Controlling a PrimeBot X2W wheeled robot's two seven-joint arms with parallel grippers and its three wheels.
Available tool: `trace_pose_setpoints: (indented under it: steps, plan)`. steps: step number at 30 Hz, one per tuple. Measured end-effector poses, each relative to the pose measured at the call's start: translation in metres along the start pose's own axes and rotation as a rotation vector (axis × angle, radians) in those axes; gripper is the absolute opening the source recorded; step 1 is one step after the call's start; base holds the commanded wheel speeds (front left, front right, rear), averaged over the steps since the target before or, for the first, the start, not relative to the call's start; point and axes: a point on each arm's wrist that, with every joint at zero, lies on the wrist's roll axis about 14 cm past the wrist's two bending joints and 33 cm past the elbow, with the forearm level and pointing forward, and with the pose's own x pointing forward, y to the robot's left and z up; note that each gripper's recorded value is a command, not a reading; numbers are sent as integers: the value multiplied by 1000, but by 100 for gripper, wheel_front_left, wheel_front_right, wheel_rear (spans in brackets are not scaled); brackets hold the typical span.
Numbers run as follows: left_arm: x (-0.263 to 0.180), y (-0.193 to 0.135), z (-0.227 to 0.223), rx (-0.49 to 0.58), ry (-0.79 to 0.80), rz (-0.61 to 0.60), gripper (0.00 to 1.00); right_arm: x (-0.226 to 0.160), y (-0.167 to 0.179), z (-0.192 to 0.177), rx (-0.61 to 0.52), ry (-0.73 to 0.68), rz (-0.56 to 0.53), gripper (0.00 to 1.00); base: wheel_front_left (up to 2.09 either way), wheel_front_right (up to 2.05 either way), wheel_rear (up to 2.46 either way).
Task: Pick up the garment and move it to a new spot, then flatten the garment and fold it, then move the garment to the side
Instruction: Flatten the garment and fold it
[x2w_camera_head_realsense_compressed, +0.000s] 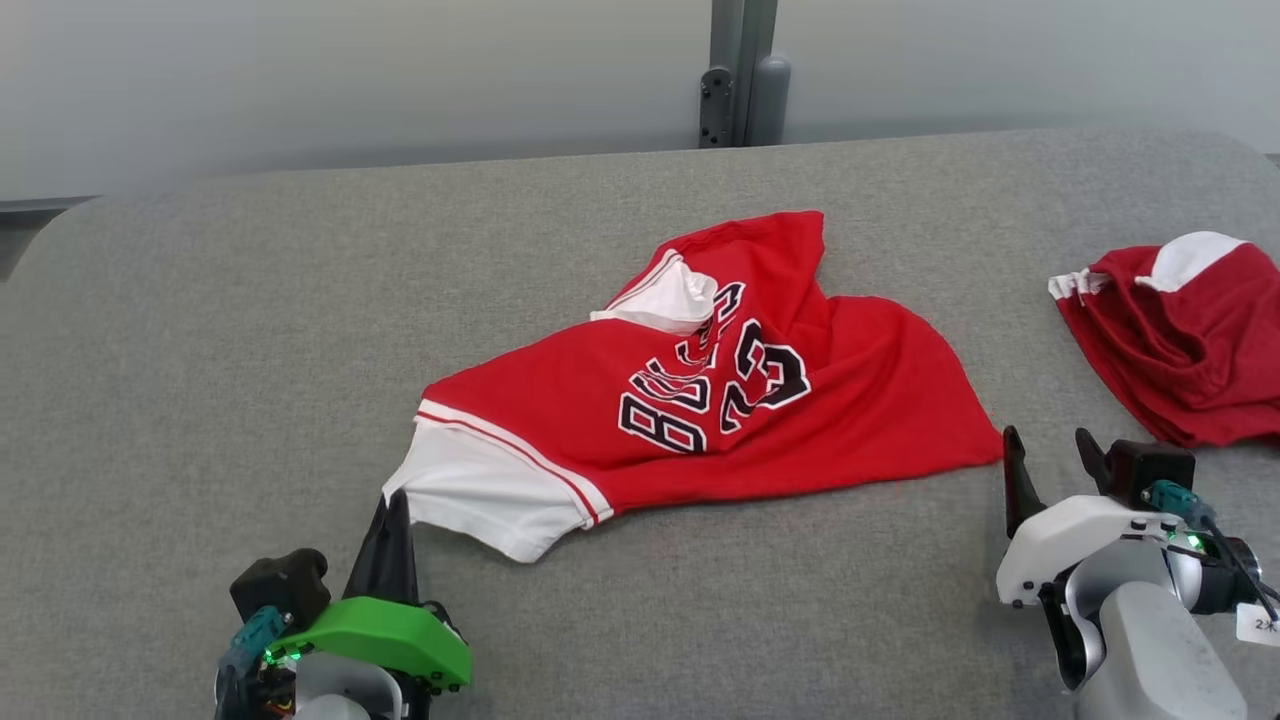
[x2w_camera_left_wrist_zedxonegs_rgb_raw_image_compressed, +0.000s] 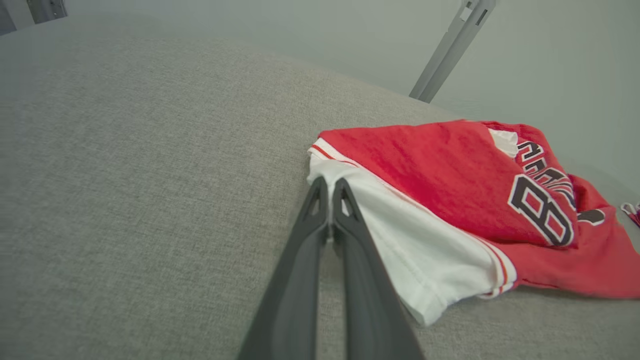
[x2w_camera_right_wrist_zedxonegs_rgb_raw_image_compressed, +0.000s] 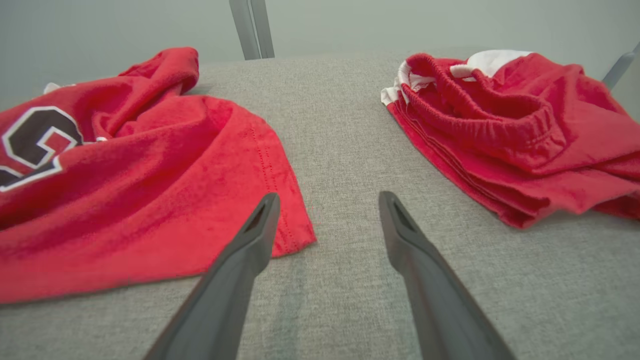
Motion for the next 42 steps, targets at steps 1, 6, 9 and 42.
trace_pose_setpoints:
  steps: [1,6,9,42]
  plan:
    - [-1,2,3,1,-11,7,0,4,2,-4,3,17,3,100,0,0,0]
    - [-7,11,10,3,-29,38,0,16,16,-24,0,100,32,100,0,0,0]
    - [-10,16,10,1,-27,56,0,19,24,-38,5,149,50,100,0,0,0]
    - [-10,-63,135,-190,-400,-233,0,-1,63,115,318,-339,218,0,0,0,0]
